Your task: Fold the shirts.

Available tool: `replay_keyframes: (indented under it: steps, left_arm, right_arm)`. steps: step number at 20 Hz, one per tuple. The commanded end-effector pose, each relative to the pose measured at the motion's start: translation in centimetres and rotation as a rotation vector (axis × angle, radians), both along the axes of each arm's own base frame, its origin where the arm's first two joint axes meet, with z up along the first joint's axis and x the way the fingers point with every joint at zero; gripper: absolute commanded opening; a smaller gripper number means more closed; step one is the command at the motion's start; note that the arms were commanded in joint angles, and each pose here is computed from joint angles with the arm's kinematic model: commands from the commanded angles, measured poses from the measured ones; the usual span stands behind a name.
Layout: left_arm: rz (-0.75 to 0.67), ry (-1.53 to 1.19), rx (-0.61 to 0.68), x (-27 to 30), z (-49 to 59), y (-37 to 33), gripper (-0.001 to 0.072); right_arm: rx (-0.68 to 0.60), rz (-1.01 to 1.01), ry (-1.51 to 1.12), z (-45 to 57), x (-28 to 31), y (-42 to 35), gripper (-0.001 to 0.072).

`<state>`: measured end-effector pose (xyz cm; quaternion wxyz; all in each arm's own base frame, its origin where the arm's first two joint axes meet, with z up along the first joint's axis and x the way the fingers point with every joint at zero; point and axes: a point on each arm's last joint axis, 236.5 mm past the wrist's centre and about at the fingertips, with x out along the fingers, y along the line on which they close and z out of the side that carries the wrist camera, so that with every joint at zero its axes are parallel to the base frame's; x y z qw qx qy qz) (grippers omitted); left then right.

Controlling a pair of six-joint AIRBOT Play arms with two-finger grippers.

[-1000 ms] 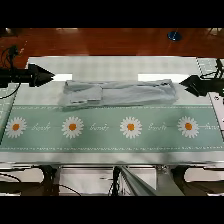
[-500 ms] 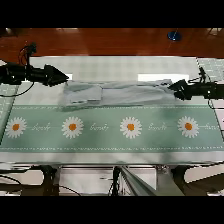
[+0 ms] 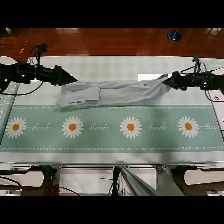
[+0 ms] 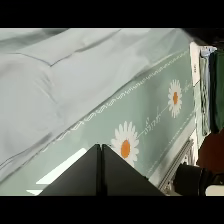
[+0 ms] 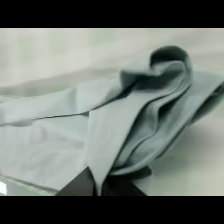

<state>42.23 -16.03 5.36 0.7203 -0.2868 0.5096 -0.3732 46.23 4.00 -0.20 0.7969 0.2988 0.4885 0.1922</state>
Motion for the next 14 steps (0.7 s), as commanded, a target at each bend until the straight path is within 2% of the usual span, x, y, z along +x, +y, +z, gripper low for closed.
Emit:
replay_keyframes:
  steps: [1, 7, 14]
  left_arm:
    - [0.041, 0.017, 0.011, 0.8, -0.4, -4.3, 0.0030]
    - [-0.059, 0.082, 0.039, -2.6, -4.0, -15.2, 0.0029]
    - [-0.036, 0.185, -0.004, -6.2, -7.9, -24.9, 0.0030]
  right_arm:
    - [-0.031, 0.028, -0.110, 6.5, -1.4, 0.8, 0.0018]
    - [-0.040, 0.051, -0.229, 14.3, -4.8, 2.3, 0.0018]
    - [-0.056, 0.114, -0.297, 18.3, -8.4, 3.8, 0.0018]
